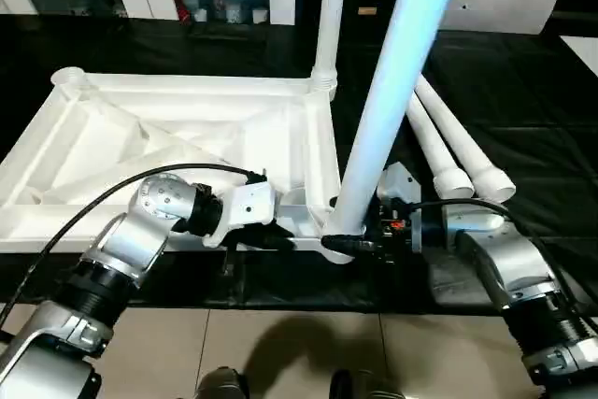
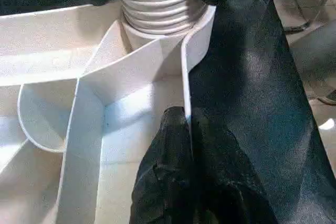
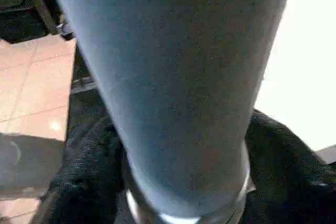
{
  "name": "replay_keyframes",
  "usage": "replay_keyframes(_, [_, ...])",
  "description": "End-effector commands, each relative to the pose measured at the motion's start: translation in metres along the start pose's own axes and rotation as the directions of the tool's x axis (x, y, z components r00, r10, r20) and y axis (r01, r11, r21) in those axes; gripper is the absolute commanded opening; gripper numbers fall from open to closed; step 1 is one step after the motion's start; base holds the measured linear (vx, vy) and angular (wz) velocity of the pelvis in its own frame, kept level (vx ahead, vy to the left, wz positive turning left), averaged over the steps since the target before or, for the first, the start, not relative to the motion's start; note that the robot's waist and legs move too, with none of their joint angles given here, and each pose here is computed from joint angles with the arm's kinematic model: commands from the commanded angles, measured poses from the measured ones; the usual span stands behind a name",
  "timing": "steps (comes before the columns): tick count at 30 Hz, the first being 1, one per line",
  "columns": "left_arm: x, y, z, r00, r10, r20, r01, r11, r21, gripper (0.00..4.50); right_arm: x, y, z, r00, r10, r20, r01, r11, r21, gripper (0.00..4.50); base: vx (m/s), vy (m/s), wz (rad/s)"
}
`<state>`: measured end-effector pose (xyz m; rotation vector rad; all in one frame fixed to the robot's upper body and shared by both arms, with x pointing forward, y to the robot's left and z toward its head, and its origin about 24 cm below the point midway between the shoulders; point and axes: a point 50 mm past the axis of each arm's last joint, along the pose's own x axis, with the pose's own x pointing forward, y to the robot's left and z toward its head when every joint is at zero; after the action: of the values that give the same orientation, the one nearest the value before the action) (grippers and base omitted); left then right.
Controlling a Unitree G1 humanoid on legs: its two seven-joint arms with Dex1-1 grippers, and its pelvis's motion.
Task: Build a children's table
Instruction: Rotate leg to tighten
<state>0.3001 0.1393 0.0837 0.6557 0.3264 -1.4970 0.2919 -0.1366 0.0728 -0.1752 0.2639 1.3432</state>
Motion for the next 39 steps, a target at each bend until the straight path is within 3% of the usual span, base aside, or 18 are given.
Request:
replay_keyframes(1, [-0.001,0.002,0.007,1.000,-0.021,-0.006,0.022,0.998,0.060,0.00,-0.001,0.000,0.003,1.000,0.022,0.008,-0.022,1.000,0.007,2.91,0.000,0.000,0.00])
replay_keyframes(6, [0.000,0.003,0.007,1.000,0.000,0.010,-0.001,0.999,0.042,0.00,0.003,0.004,0.001,0.999,0.030,0.036,-0.031,0.999,0.038,2.74,0.000,0.000,0.00])
replay_keyframes(9, [0.003,0.008,0.010,0.991,0.125,0.043,-0.124,0.992,-0.037,0.00,0.019,0.011,-0.001,0.996,-0.017,0.092,0.008,0.995,0.102,2.72,0.000,0.000,0.00])
replay_keyframes(11, [0.009,0.014,0.018,0.967,0.245,0.077,-0.235,0.965,-0.114,0.00,0.038,0.012,-0.002,0.985,-0.134,0.110,0.115,0.979,0.167,2.72,0.000,0.000,0.00])
replay_keyframes(13, [0.011,0.015,0.021,0.959,0.273,0.082,-0.261,0.957,-0.128,0.00,0.043,0.012,-0.002,0.980,-0.165,0.113,0.142,0.972,0.187,2.72,0.000,0.000,0.00])
replay_keyframes(14, [0.021,0.020,0.031,0.926,0.365,0.096,-0.344,0.921,-0.184,0.00,0.061,0.007,0.003,0.950,-0.282,0.133,0.242,0.935,0.258,2.72,0.000,0.000,0.00])
replay_keyframes(16, [0.030,0.023,0.040,0.897,0.430,0.097,-0.402,0.888,-0.223,0.00,0.074,0.004,0.008,0.918,-0.370,0.140,0.315,0.897,0.309,2.72,0.000,0.000,0.00])
replay_keyframes(23, [0.052,0.030,0.064,0.809,0.582,0.082,-0.541,0.792,-0.284,0.00,0.098,-0.008,0.023,0.818,-0.566,0.104,0.501,0.789,0.356,2.72,0.000,0.000,0.00])
replay_keyframes(26, [0.053,0.031,0.064,0.811,0.581,0.065,-0.551,0.796,-0.251,0.00,0.096,-0.010,0.022,0.802,-0.587,0.106,0.526,0.780,0.338,3.42,0.000,0.000,0.00])
replay_keyframes(33, [0.037,0.027,0.043,0.848,0.530,0.008,-0.519,0.834,-0.187,0.00,0.068,-0.013,0.004,0.794,-0.600,0.099,0.550,0.778,0.304,4.11,0.000,0.000,0.00])
replay_keyframes(34, [0.033,0.025,0.038,0.863,0.505,0.003,-0.497,0.850,-0.175,0.00,0.059,-0.014,0.002,0.798,-0.592,0.110,0.544,0.787,0.292,4.34,0.000,0.000,0.00])
replay_keyframes(39, [0.022,0.017,0.026,0.922,0.386,0.019,-0.382,0.917,-0.113,0.00,0.032,-0.013,0.001,0.854,-0.499,0.146,0.477,0.864,0.161,4.45,0.000,0.000,0.00])
